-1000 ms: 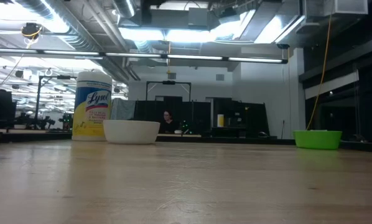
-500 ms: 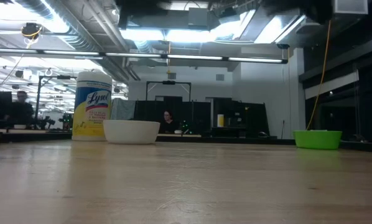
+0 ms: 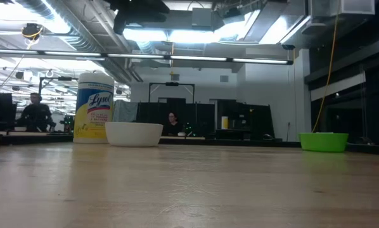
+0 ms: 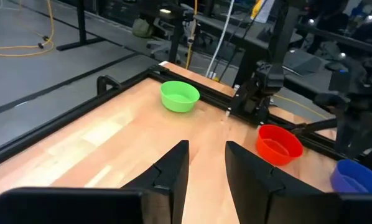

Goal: Nest bowls inside each other
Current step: Stack the red bowl on top of the light blue bowl

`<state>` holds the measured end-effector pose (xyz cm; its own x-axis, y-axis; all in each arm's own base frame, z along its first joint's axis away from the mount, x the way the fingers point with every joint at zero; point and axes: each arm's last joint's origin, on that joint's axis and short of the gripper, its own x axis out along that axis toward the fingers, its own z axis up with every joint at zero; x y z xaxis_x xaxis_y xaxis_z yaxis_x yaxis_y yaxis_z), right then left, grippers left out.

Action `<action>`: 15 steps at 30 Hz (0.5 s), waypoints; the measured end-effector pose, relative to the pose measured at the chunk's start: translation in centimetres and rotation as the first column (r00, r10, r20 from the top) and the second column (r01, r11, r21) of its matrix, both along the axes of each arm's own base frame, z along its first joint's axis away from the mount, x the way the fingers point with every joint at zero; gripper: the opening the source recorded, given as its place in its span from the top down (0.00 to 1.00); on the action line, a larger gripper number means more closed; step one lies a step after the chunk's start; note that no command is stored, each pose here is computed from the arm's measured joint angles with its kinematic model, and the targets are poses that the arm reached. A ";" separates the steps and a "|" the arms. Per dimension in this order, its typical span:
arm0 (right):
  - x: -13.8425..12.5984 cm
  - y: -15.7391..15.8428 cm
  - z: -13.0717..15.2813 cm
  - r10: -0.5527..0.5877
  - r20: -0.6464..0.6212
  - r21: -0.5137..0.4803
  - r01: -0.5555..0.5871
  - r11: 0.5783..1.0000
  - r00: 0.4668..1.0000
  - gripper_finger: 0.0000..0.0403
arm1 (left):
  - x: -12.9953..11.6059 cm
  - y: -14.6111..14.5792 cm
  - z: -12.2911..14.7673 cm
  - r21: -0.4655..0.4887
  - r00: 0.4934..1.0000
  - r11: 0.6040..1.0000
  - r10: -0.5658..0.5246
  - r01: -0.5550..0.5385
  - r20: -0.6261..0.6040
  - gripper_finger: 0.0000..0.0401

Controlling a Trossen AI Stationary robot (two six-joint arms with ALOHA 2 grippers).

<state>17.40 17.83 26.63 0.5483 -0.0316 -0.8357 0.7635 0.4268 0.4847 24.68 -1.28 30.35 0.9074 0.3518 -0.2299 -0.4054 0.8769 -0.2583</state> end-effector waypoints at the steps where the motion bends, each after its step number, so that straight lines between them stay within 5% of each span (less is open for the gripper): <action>1: -0.4 0.3 -0.1 -0.021 -0.014 0.022 0.021 1.000 1.000 0.75 | 0.0 0.0 0.0 0.000 1.000 1.000 -0.008 0.008 -0.001 0.75; 15: -2.9 0.3 -0.6 -0.026 -0.256 0.058 0.042 0.997 0.966 0.67 | 0.0 -0.1 -0.1 -0.001 0.999 0.999 -0.036 0.036 -0.008 0.75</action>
